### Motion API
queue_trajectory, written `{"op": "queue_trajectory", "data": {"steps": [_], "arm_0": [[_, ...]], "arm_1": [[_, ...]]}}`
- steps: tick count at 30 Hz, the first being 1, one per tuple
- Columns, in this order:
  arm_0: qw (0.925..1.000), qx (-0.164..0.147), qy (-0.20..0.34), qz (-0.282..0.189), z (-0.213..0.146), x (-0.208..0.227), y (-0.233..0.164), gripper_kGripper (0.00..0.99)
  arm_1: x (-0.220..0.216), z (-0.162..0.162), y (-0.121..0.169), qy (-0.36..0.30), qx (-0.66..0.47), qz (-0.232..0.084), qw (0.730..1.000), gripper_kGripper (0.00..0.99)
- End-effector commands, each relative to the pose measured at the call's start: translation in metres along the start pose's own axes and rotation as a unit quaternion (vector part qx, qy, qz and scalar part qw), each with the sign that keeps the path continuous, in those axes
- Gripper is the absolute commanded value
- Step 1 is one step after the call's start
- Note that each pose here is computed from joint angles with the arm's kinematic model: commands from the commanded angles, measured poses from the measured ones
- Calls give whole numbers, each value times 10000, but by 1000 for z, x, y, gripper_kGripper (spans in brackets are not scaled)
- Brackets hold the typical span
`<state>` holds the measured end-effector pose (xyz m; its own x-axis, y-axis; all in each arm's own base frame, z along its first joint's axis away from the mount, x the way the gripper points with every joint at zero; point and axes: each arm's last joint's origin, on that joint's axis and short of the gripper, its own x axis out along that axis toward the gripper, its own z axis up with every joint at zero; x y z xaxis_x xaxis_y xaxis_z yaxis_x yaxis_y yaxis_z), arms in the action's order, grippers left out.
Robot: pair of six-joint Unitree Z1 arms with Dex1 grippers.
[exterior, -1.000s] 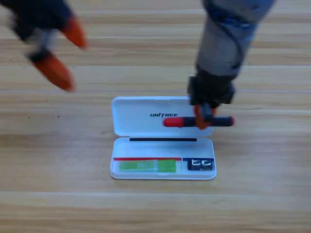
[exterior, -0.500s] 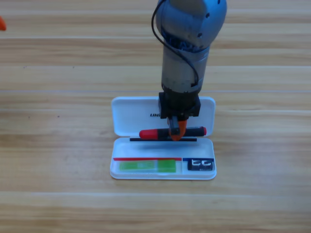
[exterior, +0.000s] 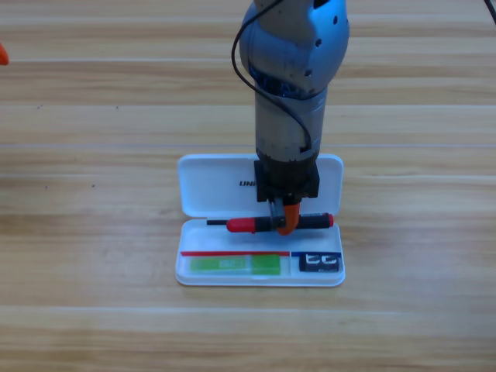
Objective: Clean up eraser and pencils
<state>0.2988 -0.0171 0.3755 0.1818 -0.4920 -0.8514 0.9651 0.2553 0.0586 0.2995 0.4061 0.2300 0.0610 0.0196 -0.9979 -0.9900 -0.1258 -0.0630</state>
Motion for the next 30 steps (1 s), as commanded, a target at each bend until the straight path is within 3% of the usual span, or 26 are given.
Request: {"op": "queue_trajectory", "data": {"steps": [1,2,4,5,9,16,20,25,30], "arm_0": [[9997,-148,-15,-188,-12,14,10,990],[9997,-152,-13,-194,-12,14,10,990],[9997,-160,-10,-207,-13,15,9,990],[9997,-148,-9,-213,-13,15,9,990],[9996,-156,-13,-228,-13,16,9,990],[9996,-160,-19,-236,-13,16,10,990],[9995,-168,-16,-249,-14,17,10,990],[9995,-172,-14,-255,-14,18,10,990],[9992,-191,-142,-313,-14,21,14,990]], "arm_1": [[24,15,13,213,-109,221,9995,106],[22,15,14,191,-100,221,9995,307],[20,17,16,164,-68,216,9996,827],[17,17,17,137,-67,223,9996,920],[-2,15,23,-37,-77,224,9997,956],[-90,-6,57,-814,-145,86,9965,957],[-115,-17,65,-1020,-114,-32,9947,959],[-122,-28,74,-998,-116,37,9949,957],[-165,-50,105,-1564,-266,195,9872,957]]}}
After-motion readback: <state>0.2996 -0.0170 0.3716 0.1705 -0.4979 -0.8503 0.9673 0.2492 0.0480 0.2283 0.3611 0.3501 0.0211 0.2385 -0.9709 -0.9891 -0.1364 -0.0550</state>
